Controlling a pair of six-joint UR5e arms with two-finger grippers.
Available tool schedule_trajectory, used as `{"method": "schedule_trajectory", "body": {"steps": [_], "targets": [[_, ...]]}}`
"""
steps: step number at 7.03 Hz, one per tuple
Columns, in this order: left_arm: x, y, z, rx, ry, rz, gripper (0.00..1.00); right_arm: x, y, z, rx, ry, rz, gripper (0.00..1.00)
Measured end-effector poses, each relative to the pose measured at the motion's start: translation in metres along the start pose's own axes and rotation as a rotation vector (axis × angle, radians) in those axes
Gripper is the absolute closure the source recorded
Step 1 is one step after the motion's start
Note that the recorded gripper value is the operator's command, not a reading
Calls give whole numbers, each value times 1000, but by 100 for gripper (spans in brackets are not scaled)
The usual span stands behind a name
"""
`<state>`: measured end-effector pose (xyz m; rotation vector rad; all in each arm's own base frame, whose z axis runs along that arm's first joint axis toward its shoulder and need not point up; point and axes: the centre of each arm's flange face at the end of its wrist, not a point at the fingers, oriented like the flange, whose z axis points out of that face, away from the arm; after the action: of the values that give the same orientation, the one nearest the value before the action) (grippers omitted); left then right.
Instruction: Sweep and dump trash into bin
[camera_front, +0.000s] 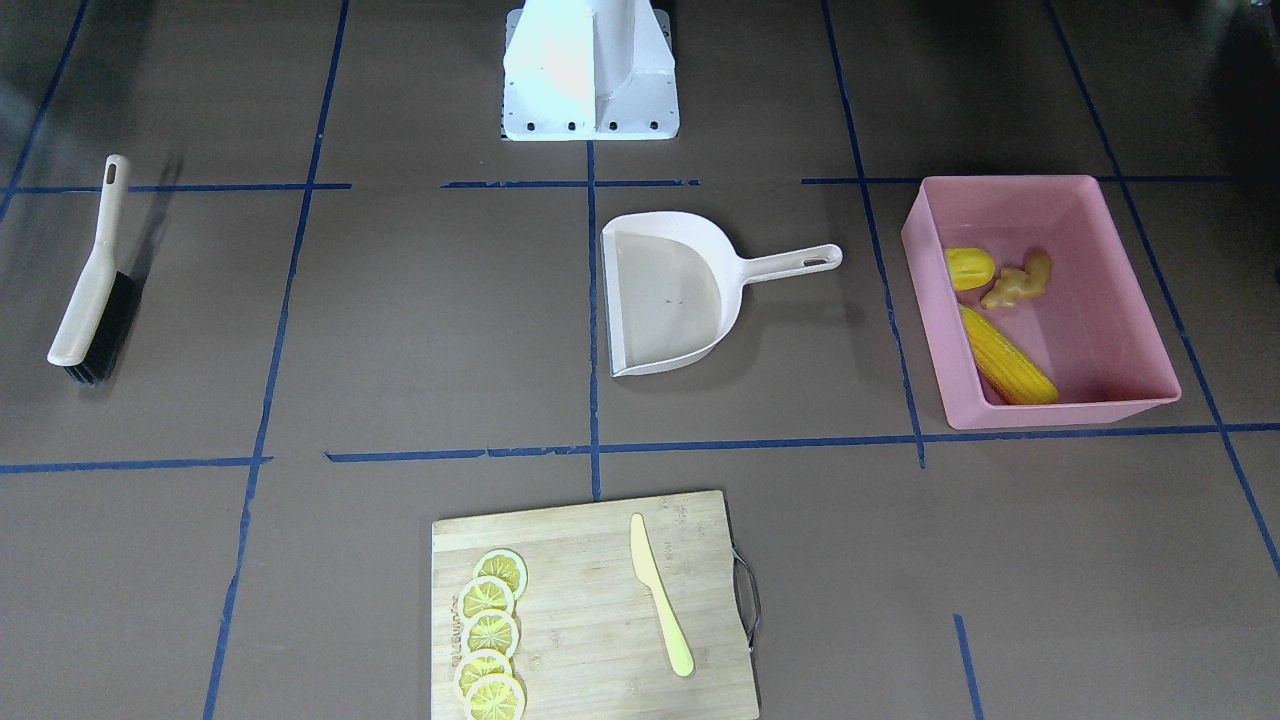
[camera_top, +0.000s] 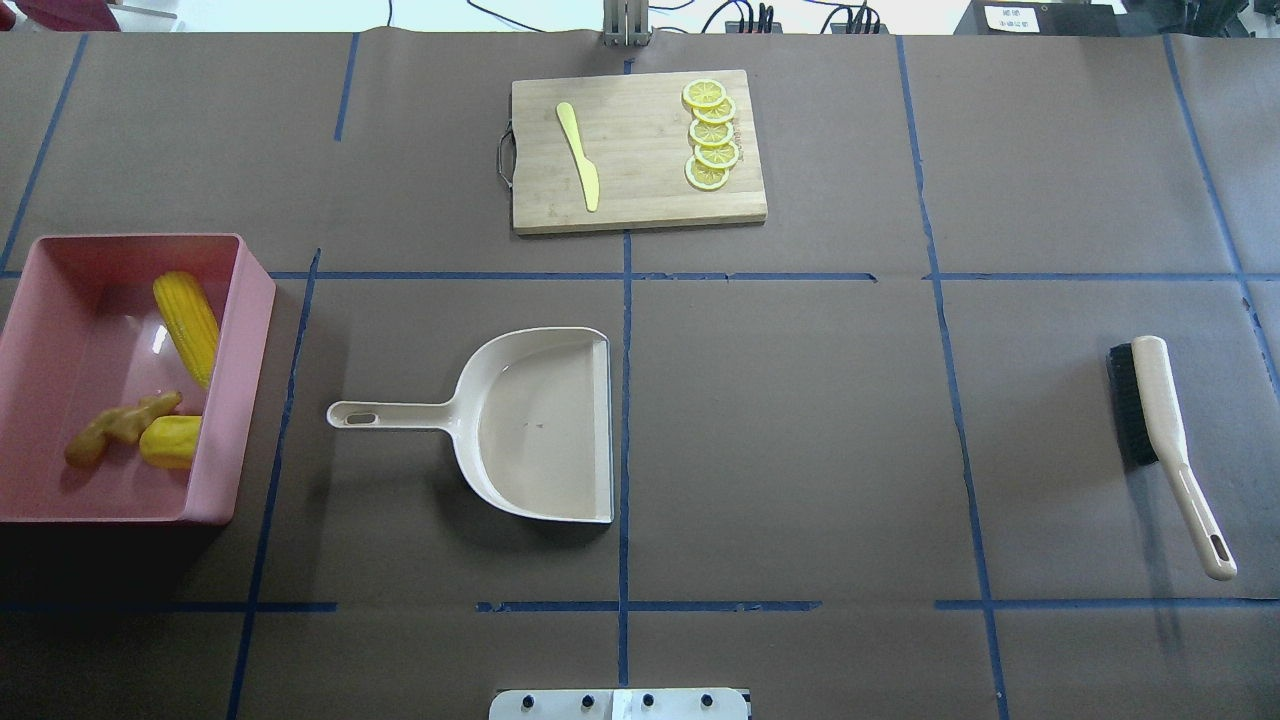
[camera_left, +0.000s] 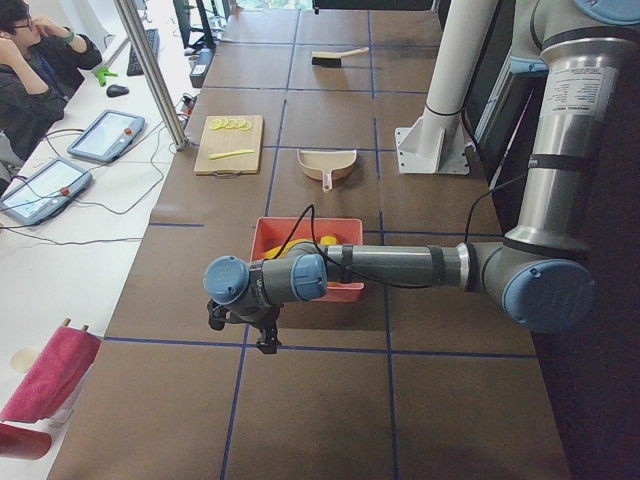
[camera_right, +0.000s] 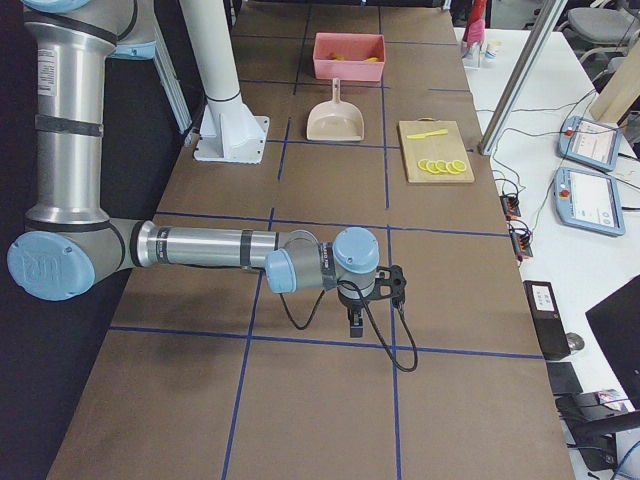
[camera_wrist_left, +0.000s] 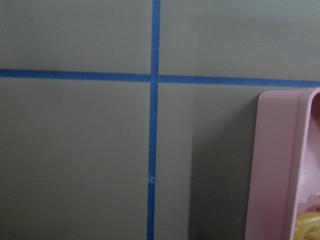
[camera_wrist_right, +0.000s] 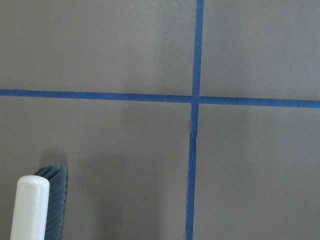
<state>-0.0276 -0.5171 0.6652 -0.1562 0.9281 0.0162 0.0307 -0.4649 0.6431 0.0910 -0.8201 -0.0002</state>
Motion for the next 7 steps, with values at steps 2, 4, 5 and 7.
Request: {"method": "schedule_trajectory", "body": {"steps": [2, 4, 5, 7], "targets": [[11, 5, -14, 31, -21, -81, 0, 6, -2, -4, 10, 2, 12, 0], [11, 6, -28, 65, -140, -127, 0, 12, 2, -1, 4, 4, 25, 0], [10, 5, -30, 80, -180, -124, 0, 14, 5, 0, 0, 4, 30, 0], [-1, 9, -24, 117, -200, -87, 0, 15, 6, 1, -3, 4, 35, 0]]}}
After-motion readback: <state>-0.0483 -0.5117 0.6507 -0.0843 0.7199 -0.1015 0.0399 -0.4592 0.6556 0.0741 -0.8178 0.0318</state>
